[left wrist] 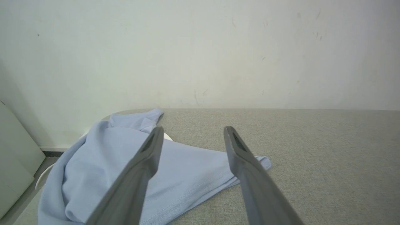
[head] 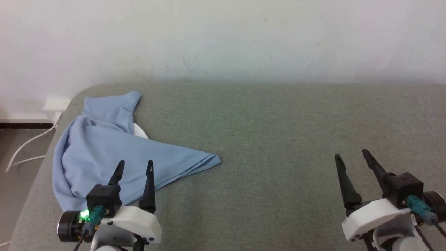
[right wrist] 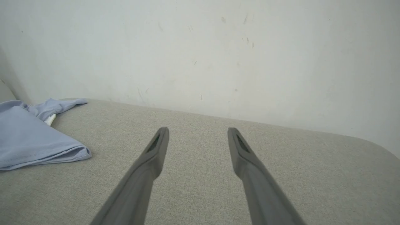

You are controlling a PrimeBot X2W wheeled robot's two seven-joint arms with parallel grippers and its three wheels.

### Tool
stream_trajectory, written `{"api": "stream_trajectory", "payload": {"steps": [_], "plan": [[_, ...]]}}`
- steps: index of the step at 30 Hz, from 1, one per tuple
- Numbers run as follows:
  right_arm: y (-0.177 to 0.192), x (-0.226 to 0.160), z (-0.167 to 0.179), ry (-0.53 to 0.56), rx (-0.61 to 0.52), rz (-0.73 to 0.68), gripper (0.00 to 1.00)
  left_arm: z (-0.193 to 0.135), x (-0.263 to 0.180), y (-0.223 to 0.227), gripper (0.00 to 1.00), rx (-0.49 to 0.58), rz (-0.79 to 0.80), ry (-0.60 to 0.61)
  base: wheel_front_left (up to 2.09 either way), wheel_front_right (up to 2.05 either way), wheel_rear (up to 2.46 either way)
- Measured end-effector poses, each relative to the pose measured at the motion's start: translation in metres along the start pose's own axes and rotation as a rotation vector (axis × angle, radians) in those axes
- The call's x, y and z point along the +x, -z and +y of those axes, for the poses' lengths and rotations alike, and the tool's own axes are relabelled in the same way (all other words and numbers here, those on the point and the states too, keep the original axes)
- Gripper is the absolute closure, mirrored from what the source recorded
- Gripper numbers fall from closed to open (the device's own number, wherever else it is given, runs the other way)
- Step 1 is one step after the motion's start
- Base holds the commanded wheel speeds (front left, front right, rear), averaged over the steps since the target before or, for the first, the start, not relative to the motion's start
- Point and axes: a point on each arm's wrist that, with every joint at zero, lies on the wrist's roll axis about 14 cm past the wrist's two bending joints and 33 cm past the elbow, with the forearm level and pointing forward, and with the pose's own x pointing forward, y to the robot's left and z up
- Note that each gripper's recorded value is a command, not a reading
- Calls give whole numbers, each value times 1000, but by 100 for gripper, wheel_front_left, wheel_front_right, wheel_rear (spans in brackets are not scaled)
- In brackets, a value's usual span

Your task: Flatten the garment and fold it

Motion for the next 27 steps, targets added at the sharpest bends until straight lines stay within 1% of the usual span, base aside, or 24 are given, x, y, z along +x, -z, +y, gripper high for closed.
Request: {"api": "stream_trajectory", "payload": {"steps": [9, 18, 27], "plan": [[-7, 11, 23, -71, 9, -33, 0, 28, -14, -6, 0, -14, -29, -84, 0, 0, 0], [-13, 22, 54, -167, 11, -60, 0, 59, -34, -9, 0, -31, -51, -185, -12, -12, -12], [-16, 28, 76, -232, 14, -71, 0, 78, -51, -8, 0, -65, -64, -255, -21, -21, -21]]}}
